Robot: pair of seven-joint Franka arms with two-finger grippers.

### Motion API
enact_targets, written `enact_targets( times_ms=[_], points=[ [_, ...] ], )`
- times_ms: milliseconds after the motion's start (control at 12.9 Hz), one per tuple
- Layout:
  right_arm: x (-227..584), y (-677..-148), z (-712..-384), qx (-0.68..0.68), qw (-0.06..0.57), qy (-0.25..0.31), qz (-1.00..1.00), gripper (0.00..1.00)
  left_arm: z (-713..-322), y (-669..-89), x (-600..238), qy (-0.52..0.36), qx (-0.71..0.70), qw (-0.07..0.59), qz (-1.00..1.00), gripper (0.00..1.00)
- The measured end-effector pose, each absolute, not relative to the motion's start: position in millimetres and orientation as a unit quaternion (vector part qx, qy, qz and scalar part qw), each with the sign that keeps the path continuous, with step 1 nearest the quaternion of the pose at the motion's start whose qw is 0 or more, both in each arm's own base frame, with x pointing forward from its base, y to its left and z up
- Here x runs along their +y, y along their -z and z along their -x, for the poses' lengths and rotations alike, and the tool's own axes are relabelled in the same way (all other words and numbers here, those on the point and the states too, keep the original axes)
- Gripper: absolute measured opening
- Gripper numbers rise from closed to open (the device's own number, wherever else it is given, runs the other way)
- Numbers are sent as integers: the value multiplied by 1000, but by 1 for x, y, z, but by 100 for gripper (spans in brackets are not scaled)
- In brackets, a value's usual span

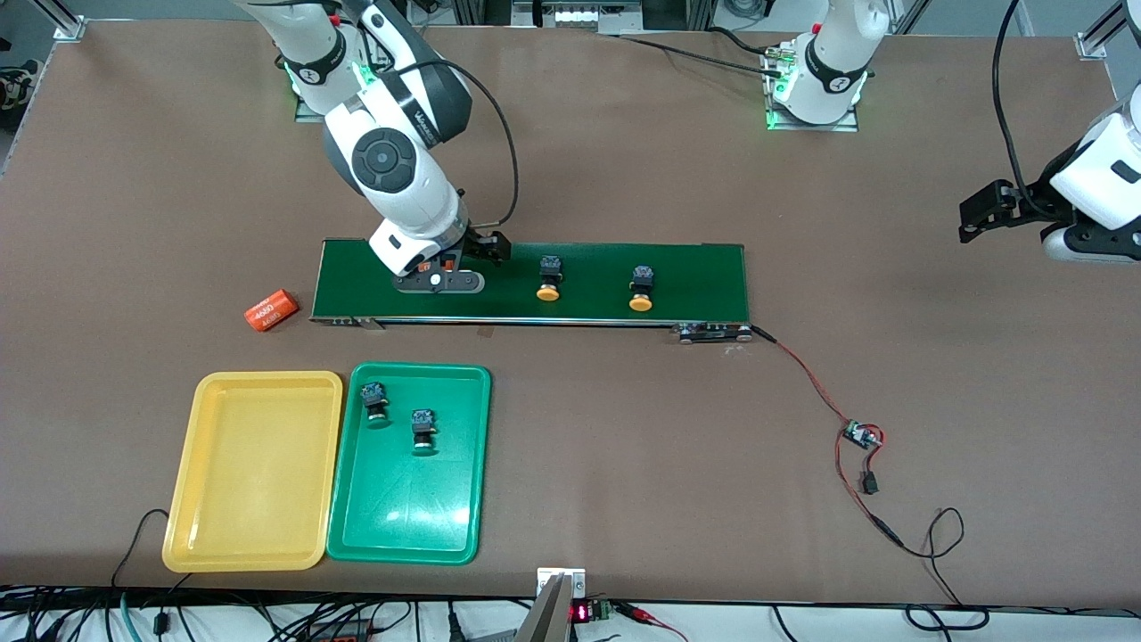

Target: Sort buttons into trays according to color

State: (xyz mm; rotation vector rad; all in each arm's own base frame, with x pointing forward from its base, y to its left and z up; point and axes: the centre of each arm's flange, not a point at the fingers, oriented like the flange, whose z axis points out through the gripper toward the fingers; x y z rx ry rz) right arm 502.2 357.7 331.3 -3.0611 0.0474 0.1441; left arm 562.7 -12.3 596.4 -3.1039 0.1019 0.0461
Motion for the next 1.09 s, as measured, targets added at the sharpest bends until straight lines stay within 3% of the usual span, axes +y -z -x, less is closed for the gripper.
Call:
enact_targets(
  times_ms=[311,1089],
  points=[
    [389,-309,-482,-4,39,-59,997,100,-562,-596,-13,-20,33,18,999,100],
    [414,-283,-475,11,24,-55,998,100,-561,-595,-13,-23,34,18,999,100]
  ],
)
